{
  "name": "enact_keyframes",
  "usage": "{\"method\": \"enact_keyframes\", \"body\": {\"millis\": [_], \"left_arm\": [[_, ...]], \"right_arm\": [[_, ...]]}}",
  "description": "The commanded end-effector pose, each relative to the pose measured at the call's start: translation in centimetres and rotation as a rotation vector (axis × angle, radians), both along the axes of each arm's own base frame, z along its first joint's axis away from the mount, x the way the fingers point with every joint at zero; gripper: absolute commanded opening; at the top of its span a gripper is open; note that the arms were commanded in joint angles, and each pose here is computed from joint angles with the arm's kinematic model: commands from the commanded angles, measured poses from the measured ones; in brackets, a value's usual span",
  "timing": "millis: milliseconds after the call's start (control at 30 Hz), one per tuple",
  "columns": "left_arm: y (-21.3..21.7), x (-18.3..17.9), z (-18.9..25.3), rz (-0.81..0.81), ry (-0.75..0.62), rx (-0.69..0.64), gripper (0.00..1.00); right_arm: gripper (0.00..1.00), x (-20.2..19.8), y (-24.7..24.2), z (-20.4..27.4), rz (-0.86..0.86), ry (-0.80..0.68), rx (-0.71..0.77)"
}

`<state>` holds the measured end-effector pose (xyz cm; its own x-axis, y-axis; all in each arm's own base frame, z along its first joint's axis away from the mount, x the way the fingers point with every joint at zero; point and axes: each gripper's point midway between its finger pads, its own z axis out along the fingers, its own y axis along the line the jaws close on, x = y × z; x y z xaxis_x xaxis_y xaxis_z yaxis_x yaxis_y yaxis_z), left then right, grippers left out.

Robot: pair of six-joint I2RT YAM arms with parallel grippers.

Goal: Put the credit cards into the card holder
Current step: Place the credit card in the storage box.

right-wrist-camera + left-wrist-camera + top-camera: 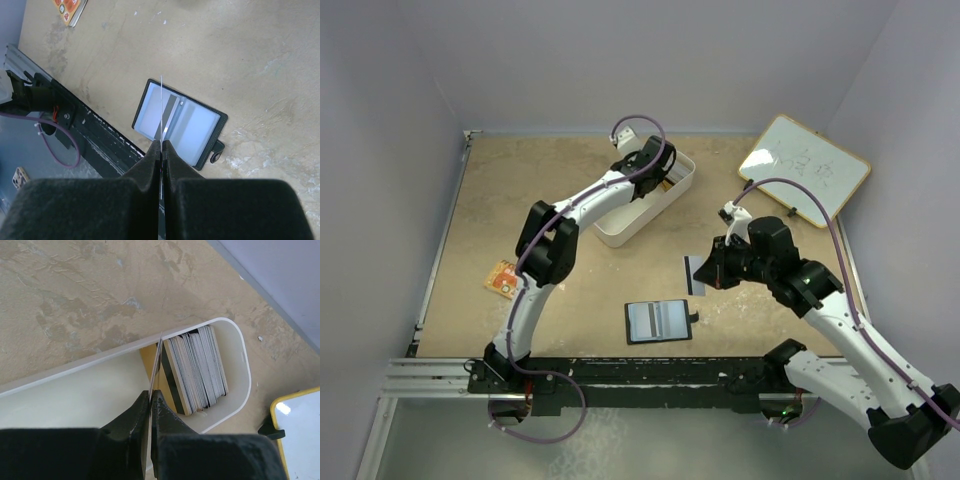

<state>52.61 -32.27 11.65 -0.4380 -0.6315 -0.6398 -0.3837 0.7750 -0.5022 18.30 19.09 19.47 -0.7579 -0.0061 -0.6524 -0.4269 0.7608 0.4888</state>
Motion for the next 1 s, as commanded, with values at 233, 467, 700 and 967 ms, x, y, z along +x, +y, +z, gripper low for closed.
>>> {"method": "enact_keyframes", "body": {"millis": [233, 467, 700, 967], "left_arm": [[0.6, 0.4, 1.5, 0.073, -0.001, -0.096, 0.00], [1.1, 0.1, -0.5, 0.104, 0.047, -0.128, 0.00], [1.2, 0.7, -1.0, 0.089, 0.058, -0.146, 0.26], [-0.3, 1.9, 1.7, -0.004, -0.013, -0.189, 0.40]], "right_arm": [[0.00, 0.1, 0.0, 0.1, 0.006, -0.025, -0.001], [0.00, 0.1, -0.1, 0.3, -0.001, -0.034, 0.005], [0.00, 0.0, -0.4, 0.9, -0.011, -0.048, 0.006], [0.00, 0.2, -0.3, 1.2, -0.016, -0.053, 0.011]]}}
